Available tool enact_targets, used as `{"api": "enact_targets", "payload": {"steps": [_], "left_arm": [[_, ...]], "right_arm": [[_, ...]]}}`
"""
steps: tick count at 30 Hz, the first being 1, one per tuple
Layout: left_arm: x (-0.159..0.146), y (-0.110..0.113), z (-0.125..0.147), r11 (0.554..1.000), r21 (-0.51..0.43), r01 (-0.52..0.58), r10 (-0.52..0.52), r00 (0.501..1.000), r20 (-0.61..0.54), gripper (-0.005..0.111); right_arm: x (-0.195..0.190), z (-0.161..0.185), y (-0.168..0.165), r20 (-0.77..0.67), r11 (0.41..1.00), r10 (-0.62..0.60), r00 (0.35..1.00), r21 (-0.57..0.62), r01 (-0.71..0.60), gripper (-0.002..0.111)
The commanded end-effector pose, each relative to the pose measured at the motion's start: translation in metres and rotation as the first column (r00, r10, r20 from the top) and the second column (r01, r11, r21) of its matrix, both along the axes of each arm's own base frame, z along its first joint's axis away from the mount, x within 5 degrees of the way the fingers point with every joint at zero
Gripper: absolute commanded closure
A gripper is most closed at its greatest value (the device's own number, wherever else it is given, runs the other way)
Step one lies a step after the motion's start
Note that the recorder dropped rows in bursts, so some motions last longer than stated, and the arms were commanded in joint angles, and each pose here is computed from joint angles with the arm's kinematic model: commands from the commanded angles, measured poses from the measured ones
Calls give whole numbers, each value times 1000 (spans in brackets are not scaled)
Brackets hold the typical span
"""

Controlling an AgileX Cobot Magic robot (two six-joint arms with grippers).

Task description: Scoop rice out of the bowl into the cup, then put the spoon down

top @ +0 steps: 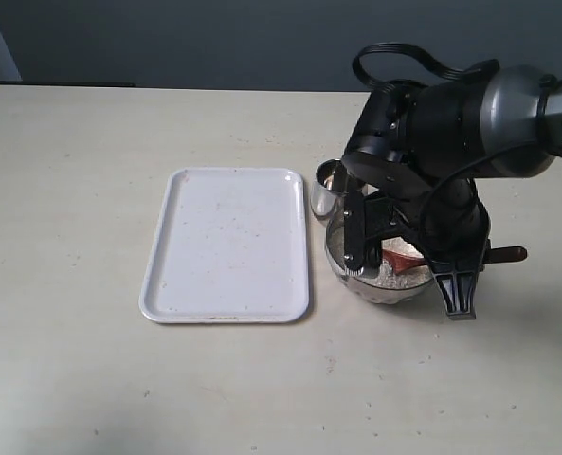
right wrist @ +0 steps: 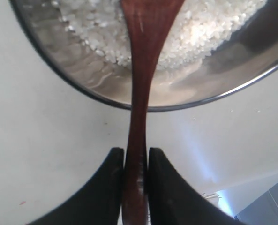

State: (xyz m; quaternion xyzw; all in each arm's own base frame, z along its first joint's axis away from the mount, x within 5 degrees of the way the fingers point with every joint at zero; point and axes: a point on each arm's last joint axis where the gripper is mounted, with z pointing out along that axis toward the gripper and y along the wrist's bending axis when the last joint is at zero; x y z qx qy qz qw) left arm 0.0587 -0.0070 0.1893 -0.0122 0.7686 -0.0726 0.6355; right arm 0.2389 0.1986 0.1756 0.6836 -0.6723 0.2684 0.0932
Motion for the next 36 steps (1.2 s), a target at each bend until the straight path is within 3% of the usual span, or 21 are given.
{"api": "enact_targets", "payload": {"steps": [1, 36], "left_arm": [[0, 0, 3, 1000, -1, 2, -2, 1000, 18, 106], [0, 0, 3, 1000, -3, 2, -2, 1000, 18, 106]], "right_arm": [[1, 8, -1, 15, 1000, 1, 1000, 20, -1, 109], [-1, 11, -2, 17, 999, -14, 1000, 40, 13, 109]]}}
